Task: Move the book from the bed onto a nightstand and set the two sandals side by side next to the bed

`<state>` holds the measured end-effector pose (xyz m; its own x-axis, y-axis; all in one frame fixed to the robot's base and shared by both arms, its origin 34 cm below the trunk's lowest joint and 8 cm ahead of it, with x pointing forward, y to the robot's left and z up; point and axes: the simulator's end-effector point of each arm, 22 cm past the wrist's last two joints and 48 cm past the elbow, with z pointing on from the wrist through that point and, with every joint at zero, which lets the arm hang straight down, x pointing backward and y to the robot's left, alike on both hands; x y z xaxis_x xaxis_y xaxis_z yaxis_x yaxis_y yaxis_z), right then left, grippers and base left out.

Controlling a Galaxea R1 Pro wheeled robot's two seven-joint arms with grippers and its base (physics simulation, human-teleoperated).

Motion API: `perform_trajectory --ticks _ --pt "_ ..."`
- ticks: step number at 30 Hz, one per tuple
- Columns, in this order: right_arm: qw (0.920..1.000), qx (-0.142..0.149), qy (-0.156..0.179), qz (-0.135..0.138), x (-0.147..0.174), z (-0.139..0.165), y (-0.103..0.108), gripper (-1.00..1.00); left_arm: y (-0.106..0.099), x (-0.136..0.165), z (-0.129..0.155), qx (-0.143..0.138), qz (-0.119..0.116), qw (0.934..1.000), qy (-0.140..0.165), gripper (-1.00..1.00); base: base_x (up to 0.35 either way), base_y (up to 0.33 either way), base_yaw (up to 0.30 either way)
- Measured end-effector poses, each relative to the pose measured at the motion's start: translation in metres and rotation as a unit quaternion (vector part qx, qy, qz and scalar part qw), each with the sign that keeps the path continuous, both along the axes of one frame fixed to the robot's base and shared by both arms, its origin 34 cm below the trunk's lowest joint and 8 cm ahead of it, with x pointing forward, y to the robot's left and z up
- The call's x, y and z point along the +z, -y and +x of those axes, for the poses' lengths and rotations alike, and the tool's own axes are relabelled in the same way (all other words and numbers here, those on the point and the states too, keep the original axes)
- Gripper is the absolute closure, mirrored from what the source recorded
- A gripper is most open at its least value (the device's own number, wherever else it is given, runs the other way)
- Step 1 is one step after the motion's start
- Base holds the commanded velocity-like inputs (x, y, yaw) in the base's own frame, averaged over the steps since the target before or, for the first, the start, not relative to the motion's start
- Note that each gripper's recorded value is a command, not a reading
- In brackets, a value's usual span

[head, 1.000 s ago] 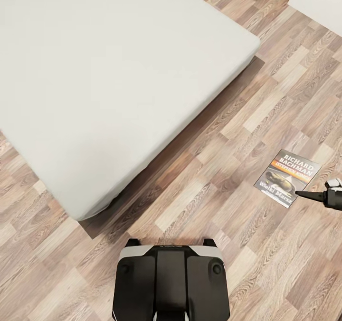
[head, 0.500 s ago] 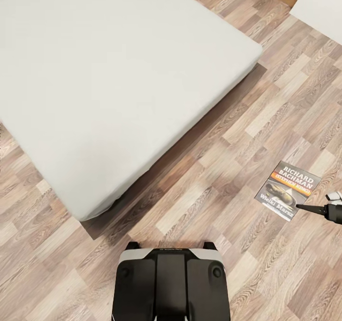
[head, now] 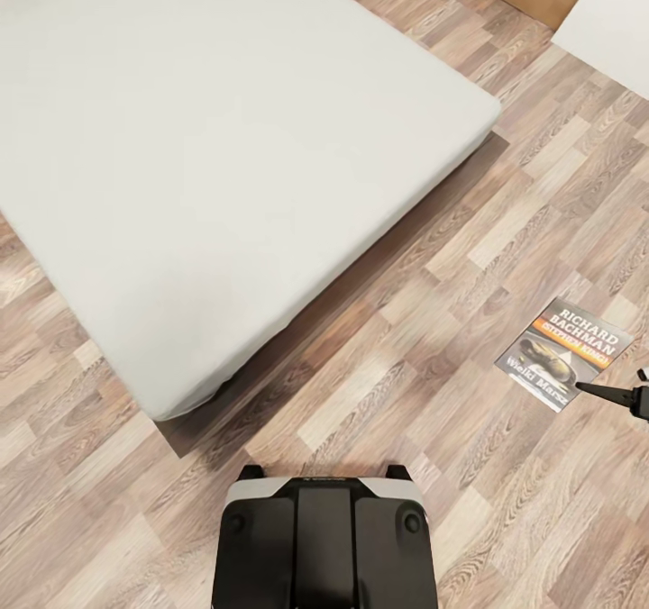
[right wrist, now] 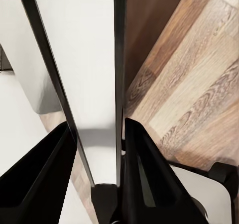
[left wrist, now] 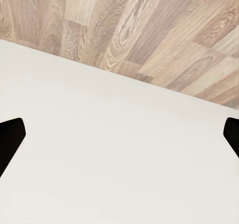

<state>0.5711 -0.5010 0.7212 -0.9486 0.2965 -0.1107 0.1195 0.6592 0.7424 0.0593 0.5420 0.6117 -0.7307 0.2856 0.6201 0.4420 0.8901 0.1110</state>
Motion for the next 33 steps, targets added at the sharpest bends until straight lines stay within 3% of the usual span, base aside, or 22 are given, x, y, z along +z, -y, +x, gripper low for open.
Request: perform_trajectory --ticks 22,33 --pt "0.9999 -0.004 0.015 0.0 0.015 0.005 0.001 1.0 0.041 -0.016 0.008 0.01 -0.023 0.9994 0.026 -1.0 0.0 0.0 0.005" --pt "0.9997 -0.004 0.023 0.002 0.022 0.008 -0.001 1.0 0.039 -0.009 0.003 -0.015 0.004 0.9993 0.035 -1.0 0.0 0.0 0.0"
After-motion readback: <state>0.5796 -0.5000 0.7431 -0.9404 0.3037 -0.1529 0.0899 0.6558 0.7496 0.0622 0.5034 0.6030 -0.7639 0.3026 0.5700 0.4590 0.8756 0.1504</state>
